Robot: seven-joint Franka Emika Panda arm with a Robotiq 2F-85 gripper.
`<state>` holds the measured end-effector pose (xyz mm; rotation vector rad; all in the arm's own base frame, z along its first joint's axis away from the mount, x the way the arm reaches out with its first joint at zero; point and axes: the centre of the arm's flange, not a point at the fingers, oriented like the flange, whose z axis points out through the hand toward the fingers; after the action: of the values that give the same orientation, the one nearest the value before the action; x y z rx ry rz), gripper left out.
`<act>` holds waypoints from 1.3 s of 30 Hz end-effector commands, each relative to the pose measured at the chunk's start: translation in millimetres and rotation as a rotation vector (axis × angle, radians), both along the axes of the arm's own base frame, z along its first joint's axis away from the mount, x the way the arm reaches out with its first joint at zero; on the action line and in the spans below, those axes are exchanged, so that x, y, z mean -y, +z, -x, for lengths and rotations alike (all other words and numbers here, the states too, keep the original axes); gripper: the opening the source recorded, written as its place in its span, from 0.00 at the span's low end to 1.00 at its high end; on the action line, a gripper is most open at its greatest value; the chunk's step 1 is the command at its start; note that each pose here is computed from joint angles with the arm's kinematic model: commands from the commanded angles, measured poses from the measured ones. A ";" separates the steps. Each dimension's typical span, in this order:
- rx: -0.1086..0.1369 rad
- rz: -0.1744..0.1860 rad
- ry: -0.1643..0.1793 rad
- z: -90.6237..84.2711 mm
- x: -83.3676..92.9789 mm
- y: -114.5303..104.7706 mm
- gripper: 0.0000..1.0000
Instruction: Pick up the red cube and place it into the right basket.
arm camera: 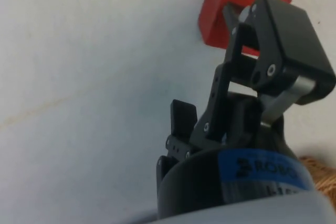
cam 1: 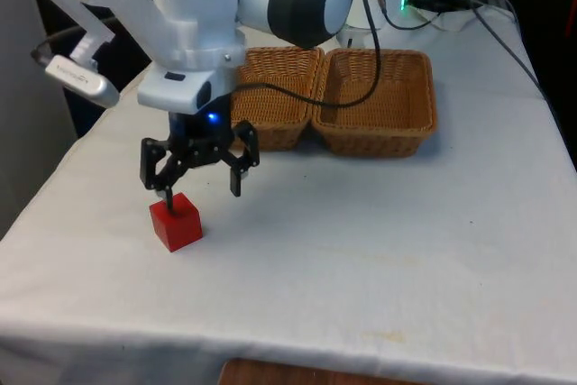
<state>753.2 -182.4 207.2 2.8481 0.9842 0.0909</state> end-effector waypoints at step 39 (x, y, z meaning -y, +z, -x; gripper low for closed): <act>-0.005 0.021 0.133 -3.9 26.4 -9.1 1.00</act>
<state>751.2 -210.9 198.7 2.7649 1.1612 0.0819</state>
